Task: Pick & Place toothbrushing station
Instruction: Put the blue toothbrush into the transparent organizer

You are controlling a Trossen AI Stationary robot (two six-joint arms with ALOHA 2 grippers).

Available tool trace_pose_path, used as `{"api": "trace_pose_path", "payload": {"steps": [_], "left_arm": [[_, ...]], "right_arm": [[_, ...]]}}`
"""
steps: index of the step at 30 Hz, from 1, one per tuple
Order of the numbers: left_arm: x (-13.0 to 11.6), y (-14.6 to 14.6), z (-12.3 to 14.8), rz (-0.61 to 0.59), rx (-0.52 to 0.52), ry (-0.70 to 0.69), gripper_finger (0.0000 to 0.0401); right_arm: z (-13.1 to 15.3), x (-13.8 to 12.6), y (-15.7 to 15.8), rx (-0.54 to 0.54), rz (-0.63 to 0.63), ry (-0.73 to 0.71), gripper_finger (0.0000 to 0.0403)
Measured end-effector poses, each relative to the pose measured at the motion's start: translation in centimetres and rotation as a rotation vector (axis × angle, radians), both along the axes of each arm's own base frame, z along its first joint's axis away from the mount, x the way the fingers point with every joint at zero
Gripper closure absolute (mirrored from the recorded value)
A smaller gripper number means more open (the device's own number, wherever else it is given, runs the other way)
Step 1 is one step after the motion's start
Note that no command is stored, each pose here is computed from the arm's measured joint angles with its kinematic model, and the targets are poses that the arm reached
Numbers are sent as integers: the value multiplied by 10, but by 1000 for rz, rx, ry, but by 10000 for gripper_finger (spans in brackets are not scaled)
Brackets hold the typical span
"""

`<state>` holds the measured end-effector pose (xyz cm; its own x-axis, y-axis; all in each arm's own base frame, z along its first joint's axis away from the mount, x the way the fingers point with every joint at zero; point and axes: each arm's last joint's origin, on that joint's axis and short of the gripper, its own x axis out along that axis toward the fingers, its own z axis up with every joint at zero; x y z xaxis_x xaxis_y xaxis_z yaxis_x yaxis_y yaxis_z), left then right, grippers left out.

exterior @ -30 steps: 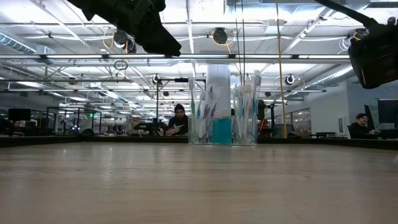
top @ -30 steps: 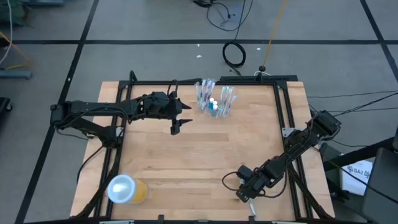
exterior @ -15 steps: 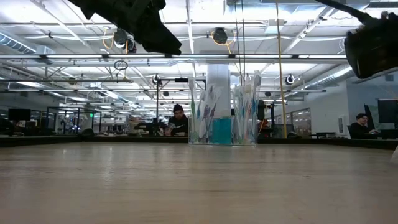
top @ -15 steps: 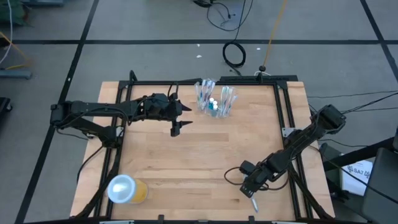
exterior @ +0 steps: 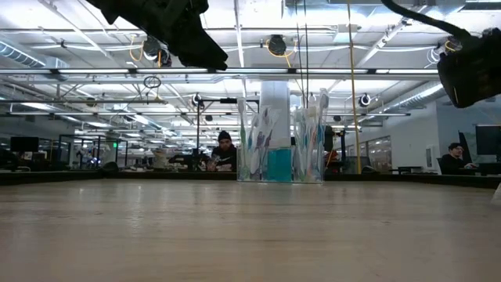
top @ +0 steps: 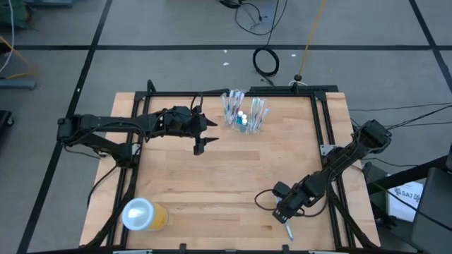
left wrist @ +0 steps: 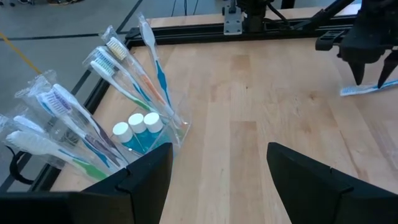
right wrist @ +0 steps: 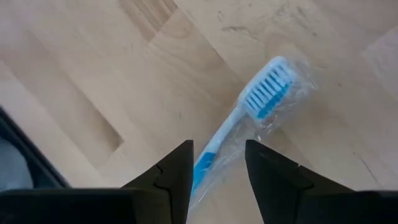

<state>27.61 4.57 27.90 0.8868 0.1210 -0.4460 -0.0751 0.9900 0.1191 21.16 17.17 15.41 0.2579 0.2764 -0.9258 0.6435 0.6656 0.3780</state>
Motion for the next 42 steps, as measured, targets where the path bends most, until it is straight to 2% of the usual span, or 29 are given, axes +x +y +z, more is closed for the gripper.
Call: {"api": "trace_pose_path", "payload": {"steps": [10, 16, 19, 23, 32, 38, 42], "left_arm": [[0, 0, 0, 0, 0, 0, 132], [0, 0, 0, 0, 1, 0, 132], [0, 0, 0, 0, 1, -1, 132], [0, 0, 0, -2, 4, 0, 132], [1, 0, 2, 0, 5, -23, 132], [1, -1, 2, 4, -12, -25, 132], [2, -8, 3, -21, -8, -27, 132]], "right_arm": [[-15, 5, 2, -53, -10, 22, 262], [-20, 9, 3, -82, 100, -18, 239], [-21, 9, 2, -130, 108, -47, 242], [-22, 11, 0, -152, 96, -57, 276], [-22, 12, -2, -158, 112, -67, 391], [-17, 19, -12, -157, 100, -94, 390], [-6, 27, -24, -167, 100, -177, 399]]}}
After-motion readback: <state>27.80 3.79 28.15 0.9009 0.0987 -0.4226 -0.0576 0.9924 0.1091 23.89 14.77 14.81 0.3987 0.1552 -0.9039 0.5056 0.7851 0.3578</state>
